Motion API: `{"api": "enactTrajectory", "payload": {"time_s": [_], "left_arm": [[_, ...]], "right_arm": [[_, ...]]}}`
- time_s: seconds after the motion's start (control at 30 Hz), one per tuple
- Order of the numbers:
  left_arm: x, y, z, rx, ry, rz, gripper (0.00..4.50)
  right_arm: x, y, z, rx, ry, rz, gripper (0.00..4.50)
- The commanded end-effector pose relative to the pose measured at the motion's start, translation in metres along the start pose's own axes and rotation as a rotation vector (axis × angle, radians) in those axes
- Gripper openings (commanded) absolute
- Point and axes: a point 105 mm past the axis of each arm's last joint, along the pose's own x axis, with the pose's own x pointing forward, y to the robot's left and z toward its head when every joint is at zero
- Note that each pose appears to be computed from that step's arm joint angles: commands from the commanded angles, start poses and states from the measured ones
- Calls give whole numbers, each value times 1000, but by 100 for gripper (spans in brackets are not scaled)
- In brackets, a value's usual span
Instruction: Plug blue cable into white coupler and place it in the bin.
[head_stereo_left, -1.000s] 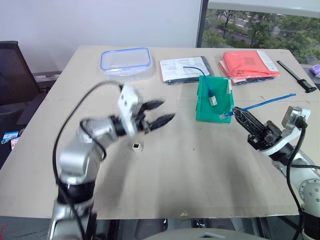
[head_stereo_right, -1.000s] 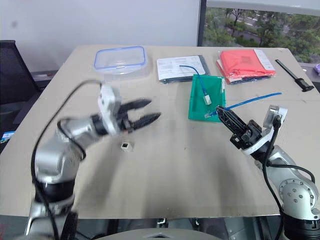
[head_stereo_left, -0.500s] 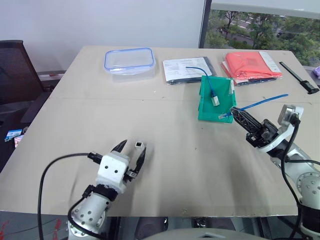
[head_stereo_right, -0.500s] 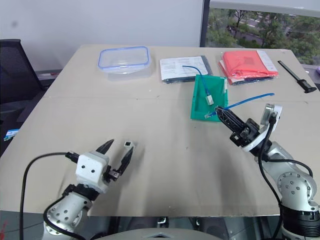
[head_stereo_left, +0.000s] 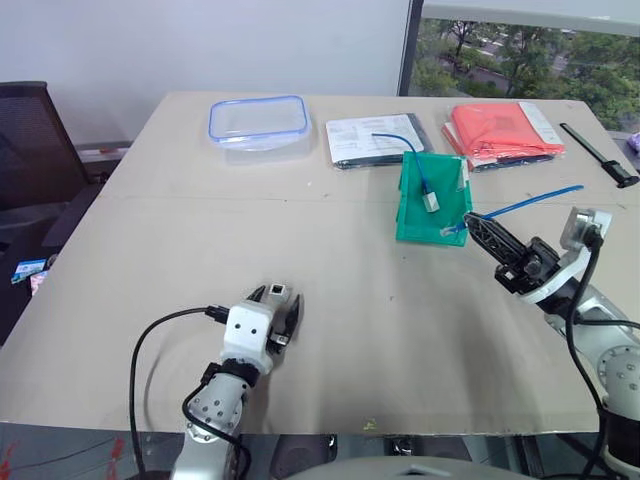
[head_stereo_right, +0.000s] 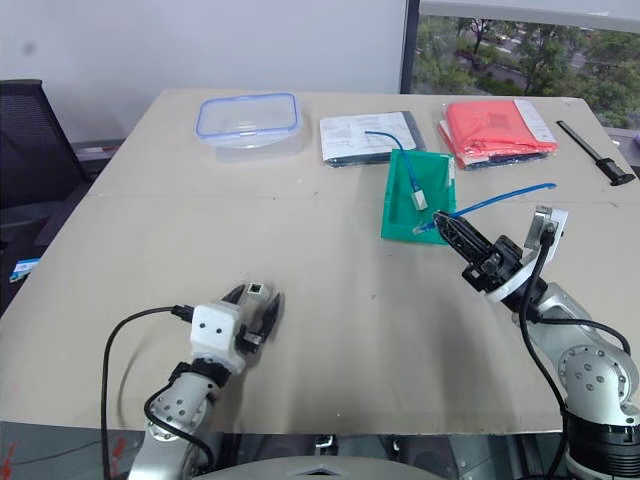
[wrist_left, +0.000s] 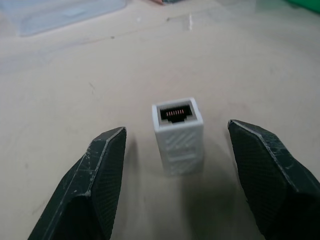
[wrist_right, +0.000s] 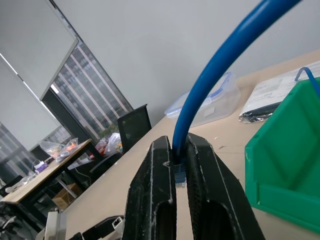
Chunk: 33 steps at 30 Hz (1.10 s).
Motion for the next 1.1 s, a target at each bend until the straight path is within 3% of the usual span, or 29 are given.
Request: {"api": "enactTrajectory", "payload": {"time_s": [0.03,0.1,0.17,0.23,0.37,0.47,0.6,0.77,0.97,1.1], "left_arm": [[0,0,-15,-27,29,-9,279],[2,0,-16,-34,20,-32,208],[5,4,-18,-31,19,-35,104],[10,10,-19,-25,18,-33,53],[27,15,-16,-17,1,-99,54],[50,-13,9,-50,-68,-413,54],[68,-50,36,28,-127,-797,54],[87,-90,59,93,-163,-1170,54],[96,-110,53,206,-158,-1444,54],[100,-114,51,221,-154,-1516,54]], "right_arm": [[-1,9,11,-55,-31,16,0],[-1,9,11,-60,-31,14,0],[0,9,11,-65,-29,12,0],[0,9,11,-67,-30,12,0],[1,10,9,-75,-21,16,0],[4,18,3,-134,41,55,0],[14,27,-3,-240,91,124,0],[26,36,-36,-424,266,273,0],[35,23,-57,-556,346,342,0],[40,13,-67,-625,372,346,0]]}}
